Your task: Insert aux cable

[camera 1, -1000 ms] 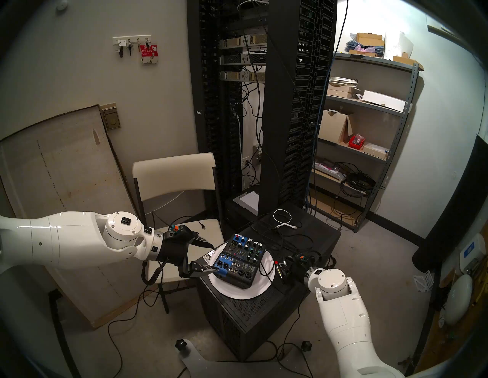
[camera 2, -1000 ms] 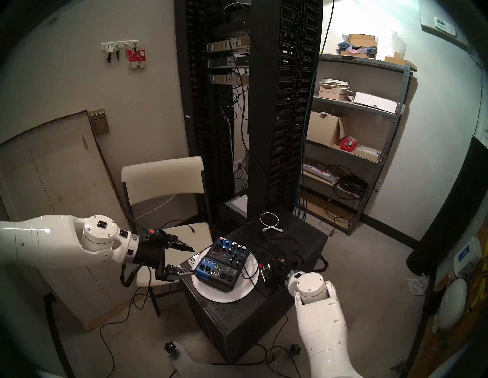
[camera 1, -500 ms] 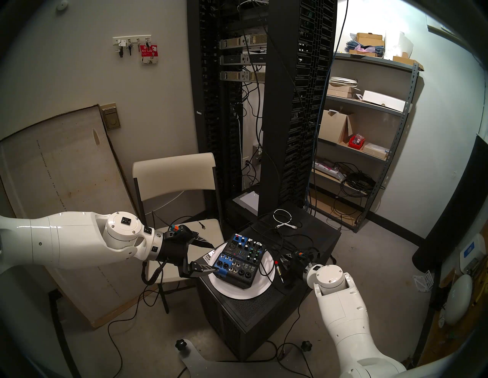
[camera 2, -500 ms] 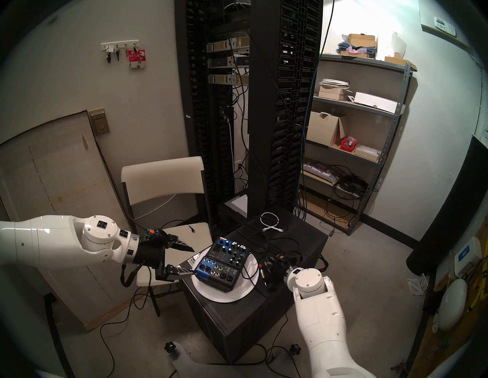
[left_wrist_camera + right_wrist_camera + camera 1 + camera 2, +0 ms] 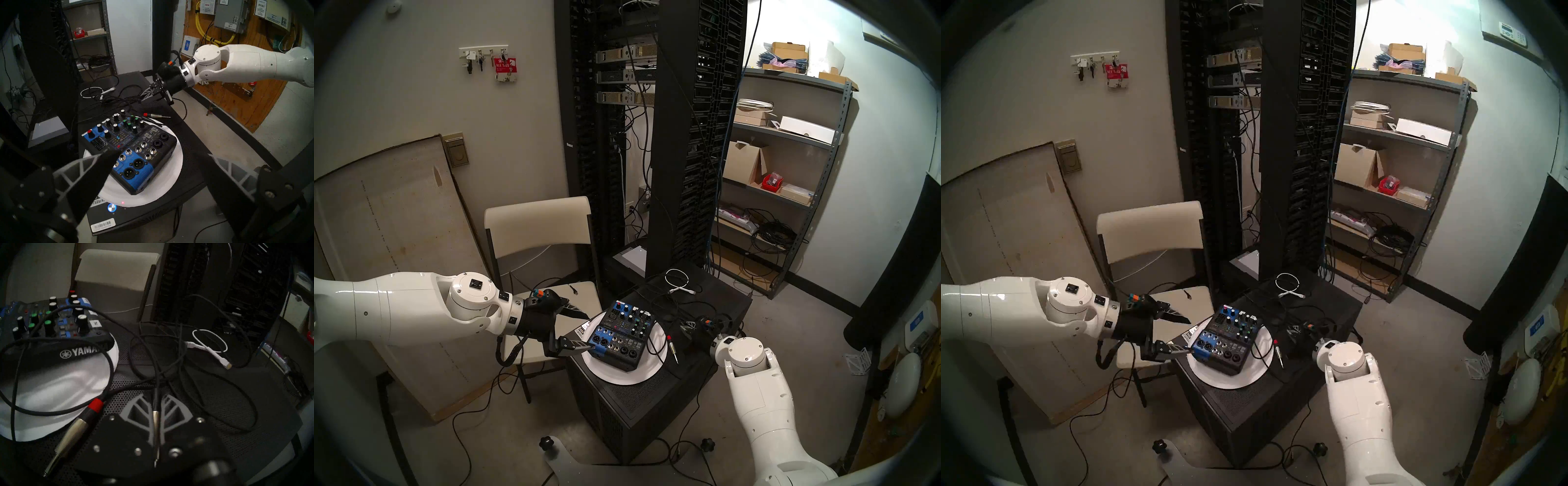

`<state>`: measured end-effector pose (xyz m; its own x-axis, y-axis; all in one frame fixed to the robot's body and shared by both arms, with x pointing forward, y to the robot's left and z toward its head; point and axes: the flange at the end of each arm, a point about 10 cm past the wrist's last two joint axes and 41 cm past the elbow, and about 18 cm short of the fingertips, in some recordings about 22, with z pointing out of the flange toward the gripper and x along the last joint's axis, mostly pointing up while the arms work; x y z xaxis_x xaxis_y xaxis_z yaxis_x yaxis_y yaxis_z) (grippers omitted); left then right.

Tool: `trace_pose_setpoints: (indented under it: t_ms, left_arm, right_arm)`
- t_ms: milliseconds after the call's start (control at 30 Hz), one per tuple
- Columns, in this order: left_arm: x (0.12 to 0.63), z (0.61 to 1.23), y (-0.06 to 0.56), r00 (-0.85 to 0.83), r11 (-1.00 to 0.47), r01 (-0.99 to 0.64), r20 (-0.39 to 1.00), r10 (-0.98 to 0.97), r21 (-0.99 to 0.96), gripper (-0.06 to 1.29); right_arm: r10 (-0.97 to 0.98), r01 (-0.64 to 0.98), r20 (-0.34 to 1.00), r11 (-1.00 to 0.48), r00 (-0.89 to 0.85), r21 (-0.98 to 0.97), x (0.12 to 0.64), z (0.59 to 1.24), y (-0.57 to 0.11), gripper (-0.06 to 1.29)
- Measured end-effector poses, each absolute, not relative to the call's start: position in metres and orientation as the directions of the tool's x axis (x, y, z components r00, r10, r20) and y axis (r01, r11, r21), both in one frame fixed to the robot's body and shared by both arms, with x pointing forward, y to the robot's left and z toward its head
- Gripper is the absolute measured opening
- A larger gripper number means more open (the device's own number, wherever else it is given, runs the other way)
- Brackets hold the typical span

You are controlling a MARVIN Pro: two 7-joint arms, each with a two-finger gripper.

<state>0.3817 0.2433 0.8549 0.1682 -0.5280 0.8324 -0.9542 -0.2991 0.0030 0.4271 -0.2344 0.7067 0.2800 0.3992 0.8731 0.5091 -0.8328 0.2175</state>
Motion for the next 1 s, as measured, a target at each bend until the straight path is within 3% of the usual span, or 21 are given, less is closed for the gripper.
trace_pose_setpoints:
  t_ms: [633, 1000]
  left_arm:
    - [0.383, 0.857, 0.239, 0.161, -0.295, -0.956, 0.843, -0.512, 0.004, 1.17]
    - [0.396, 0.872, 0.201, 0.108, -0.230, -0.973, 0.893, -0.437, 0.005, 1.17]
  right_arm:
    - [0.193, 0.572, 0.980, -0.810, 0.056, 0.127, 0.401, 0.763, -0.213, 0.00]
    - [0.082, 0.632, 0.997, -0.773, 0.011, 0.057, 0.363, 0.780, -0.190, 0.00]
